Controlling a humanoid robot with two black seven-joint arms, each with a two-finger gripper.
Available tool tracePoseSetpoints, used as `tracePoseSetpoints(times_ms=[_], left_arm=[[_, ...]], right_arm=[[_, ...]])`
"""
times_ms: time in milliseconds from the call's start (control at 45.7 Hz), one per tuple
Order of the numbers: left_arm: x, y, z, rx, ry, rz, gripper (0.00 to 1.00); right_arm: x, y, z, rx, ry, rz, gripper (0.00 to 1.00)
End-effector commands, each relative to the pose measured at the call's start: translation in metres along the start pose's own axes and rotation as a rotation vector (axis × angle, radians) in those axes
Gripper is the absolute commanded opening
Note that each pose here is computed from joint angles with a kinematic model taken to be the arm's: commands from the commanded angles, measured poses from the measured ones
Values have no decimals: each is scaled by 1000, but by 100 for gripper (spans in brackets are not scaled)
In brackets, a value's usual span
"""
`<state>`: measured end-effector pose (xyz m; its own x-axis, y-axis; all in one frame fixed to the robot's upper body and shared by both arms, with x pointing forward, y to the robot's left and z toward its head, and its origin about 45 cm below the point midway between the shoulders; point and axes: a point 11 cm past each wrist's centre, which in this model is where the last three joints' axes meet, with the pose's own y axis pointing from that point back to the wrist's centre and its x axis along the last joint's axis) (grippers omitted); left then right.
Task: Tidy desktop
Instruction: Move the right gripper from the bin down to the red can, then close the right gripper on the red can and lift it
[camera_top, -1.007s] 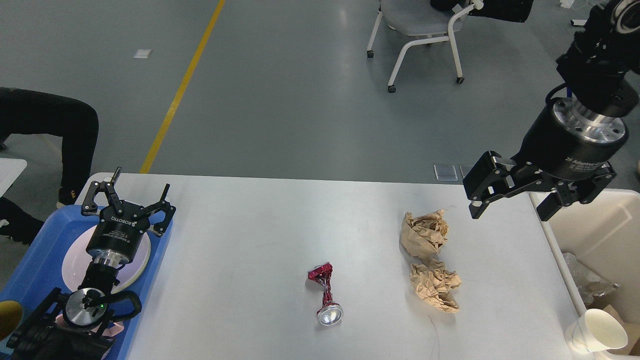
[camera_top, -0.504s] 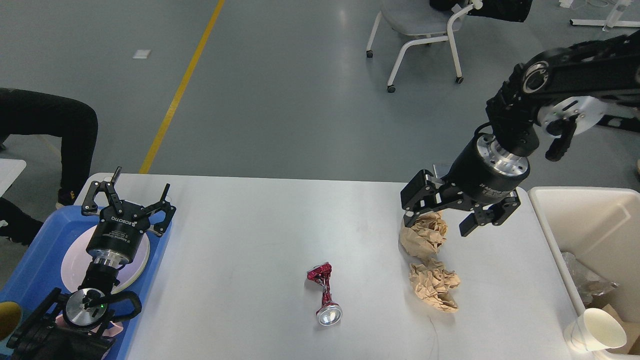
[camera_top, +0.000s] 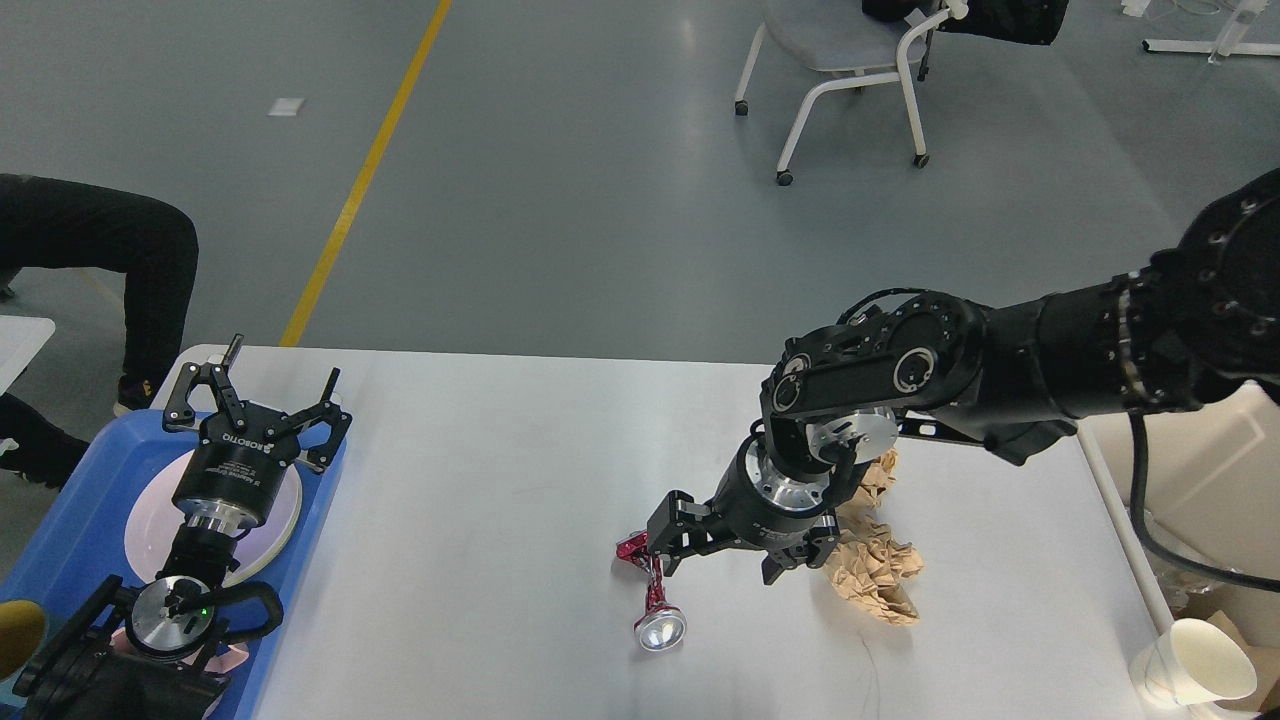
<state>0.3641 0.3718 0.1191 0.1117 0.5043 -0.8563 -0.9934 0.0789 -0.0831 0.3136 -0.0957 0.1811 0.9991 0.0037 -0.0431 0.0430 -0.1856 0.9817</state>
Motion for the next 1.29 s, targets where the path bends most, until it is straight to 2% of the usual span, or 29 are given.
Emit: tracePoseSetpoints(times_ms=[0, 219, 438, 1270], left_arm=[[0, 0, 0, 0, 0, -1, 96], [0, 0, 0, 0, 0, 1, 96], [0, 0, 0, 1, -1, 0, 96], [0, 0, 0, 0, 0, 1, 96]], right_arm=[[0, -32, -16, 16, -7, -5, 100], [7, -61, -33, 43, -31, 21, 100], [13, -83, -25, 51, -95, 38, 100], [2, -109, -7, 50, -171, 27, 100]])
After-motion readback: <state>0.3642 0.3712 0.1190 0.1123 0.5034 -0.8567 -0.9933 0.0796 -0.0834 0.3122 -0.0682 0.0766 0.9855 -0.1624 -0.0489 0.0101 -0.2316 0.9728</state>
